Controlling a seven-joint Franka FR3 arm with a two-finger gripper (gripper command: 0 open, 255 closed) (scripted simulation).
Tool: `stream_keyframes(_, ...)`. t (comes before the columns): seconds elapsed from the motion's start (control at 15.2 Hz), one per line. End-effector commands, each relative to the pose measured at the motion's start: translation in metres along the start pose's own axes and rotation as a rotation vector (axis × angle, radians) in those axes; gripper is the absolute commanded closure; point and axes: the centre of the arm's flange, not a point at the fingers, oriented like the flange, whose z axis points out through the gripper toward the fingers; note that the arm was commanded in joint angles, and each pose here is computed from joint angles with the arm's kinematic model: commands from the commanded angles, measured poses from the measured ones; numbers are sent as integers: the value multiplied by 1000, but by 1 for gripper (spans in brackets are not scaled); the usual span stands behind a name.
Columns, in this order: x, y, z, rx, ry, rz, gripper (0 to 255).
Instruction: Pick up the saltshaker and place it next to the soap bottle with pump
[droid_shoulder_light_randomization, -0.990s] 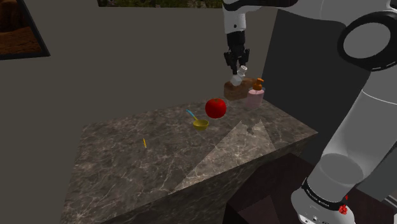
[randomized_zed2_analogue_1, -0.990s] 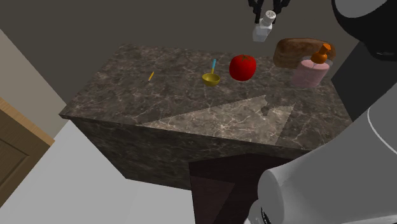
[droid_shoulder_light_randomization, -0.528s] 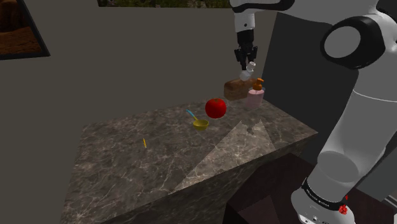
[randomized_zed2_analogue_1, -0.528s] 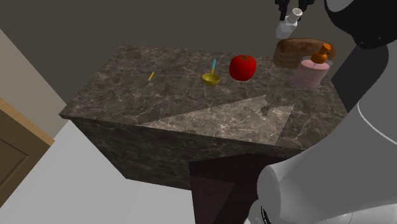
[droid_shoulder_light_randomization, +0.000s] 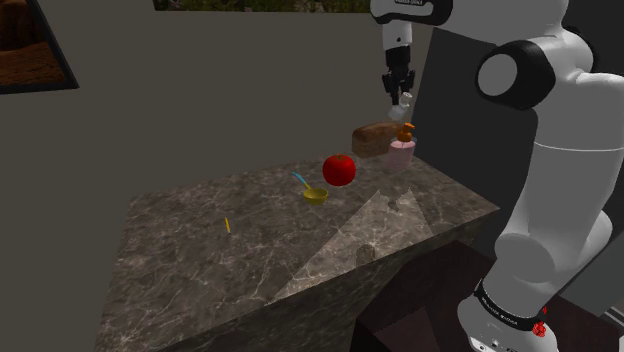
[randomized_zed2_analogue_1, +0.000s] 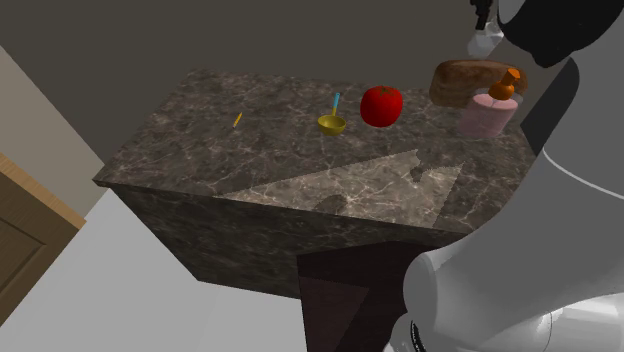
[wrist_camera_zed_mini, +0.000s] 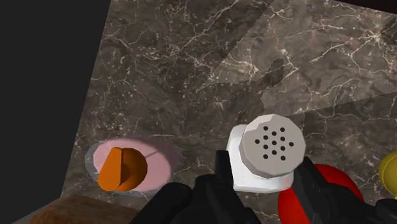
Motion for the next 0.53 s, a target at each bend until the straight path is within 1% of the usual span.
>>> stream_keyframes(0.0, 3, 5, 9, 0, 1, -1, 255)
stream_keyframes(0.46, 15, 5, 44, 0, 1, -1, 255)
